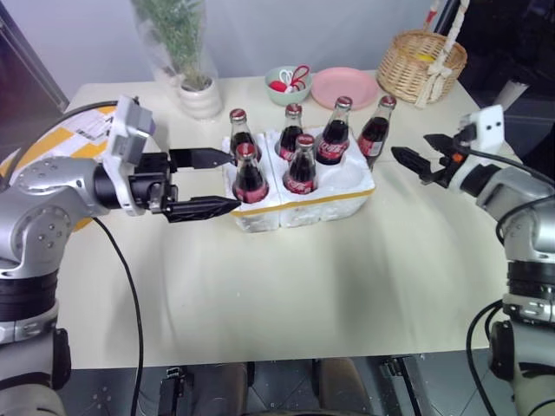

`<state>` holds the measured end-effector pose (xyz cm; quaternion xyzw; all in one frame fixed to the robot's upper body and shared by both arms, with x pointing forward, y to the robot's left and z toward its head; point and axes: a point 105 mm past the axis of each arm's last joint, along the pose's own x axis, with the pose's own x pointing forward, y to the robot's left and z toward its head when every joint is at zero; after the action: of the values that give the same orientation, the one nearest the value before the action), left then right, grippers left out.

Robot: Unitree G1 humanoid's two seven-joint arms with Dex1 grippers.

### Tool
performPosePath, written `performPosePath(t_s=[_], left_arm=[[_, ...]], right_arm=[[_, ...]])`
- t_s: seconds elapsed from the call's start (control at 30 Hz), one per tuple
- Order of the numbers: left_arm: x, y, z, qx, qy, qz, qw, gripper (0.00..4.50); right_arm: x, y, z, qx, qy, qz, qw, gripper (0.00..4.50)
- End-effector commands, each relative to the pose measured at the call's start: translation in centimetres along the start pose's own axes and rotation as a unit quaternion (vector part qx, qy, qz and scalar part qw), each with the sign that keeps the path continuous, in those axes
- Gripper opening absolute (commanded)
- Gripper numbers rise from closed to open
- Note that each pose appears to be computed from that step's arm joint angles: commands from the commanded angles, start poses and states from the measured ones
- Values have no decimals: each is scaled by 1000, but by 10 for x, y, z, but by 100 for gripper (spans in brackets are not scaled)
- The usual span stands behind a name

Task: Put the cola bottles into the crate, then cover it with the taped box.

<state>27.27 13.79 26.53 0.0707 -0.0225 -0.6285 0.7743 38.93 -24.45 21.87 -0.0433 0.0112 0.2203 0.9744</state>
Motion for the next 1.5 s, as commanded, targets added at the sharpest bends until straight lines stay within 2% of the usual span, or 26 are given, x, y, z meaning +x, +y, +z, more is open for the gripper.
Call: performPosePath(t_s=[0.03,0.43,0.83,0.93,1.0,1.03,1.17,1.3,1.4,1.5], left_arm=[[1,-1,9,27,-2,-2,1000,450],[1,-5,10,30,-3,3,1000,450],[-1,-3,10,33,-2,11,999,450],[-1,-2,10,34,-2,11,999,450],[-1,-2,10,34,-2,12,999,450],[-1,-2,10,35,-3,12,999,450],[-1,-1,10,34,-3,14,999,450],[-1,-2,11,33,-5,14,999,450],[-1,-2,11,32,-5,12,999,450],[-2,-3,10,30,-5,11,999,450]], right_arm=[[11,4,9,-24,-16,16,999,444],[45,7,-5,-37,5,19,999,444],[75,9,-7,0,-11,7,1000,444],[78,11,-6,8,-16,13,1000,359],[78,13,-5,3,-20,19,1000,271],[77,13,-4,3,-26,23,999,272],[66,9,12,4,-62,32,998,272],[45,-4,36,-41,-101,8,994,272],[18,-6,68,-92,-133,3,987,272],[-11,8,102,-114,-164,28,979,272]])
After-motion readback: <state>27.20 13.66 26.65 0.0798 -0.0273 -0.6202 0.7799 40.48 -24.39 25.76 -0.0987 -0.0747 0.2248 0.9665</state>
